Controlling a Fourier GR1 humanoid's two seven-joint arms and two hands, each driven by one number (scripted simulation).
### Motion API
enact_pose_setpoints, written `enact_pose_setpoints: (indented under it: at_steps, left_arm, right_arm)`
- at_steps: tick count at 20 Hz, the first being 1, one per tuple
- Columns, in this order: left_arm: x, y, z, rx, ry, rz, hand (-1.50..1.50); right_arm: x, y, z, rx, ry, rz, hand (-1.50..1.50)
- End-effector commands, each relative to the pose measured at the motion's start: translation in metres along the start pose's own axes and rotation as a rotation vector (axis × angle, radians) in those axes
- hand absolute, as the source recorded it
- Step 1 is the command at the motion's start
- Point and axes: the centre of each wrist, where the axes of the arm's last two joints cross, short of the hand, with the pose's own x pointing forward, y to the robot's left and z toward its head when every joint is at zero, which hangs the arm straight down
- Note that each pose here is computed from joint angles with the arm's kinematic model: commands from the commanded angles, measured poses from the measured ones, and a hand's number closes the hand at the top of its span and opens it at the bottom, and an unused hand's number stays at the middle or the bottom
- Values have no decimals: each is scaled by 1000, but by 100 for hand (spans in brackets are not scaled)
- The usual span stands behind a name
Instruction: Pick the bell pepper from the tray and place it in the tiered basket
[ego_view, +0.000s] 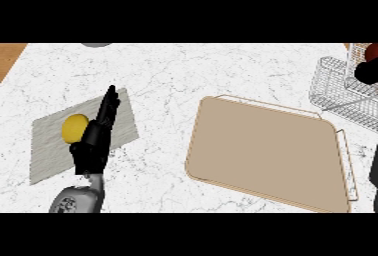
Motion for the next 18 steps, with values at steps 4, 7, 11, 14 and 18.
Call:
enact_pose_setpoints:
  at_steps: [4, 7, 11, 14, 18]
  left_arm:
    - [11, 0, -8, -13, -15, -3, 0]
    - [14, 13, -2, -19, 1, -5, 0]
    - [3, -16, -12, -17, 2, 27, 0]
    - [8, 1, -5, 1, 0, -10, 0]
    - [4, -9, -9, -4, -17, 6, 0]
  right_arm:
    - [-6, -27, -11, 33, 123, -193, 150]
    - [-10, -38, -37, 26, 145, -256, 150]
    - [5, -57, -61, 17, 138, -206, 150]
    - [-31, -32, -85, -4, 165, -180, 150]
    - [-40, -26, -116, -23, 204, -140, 150]
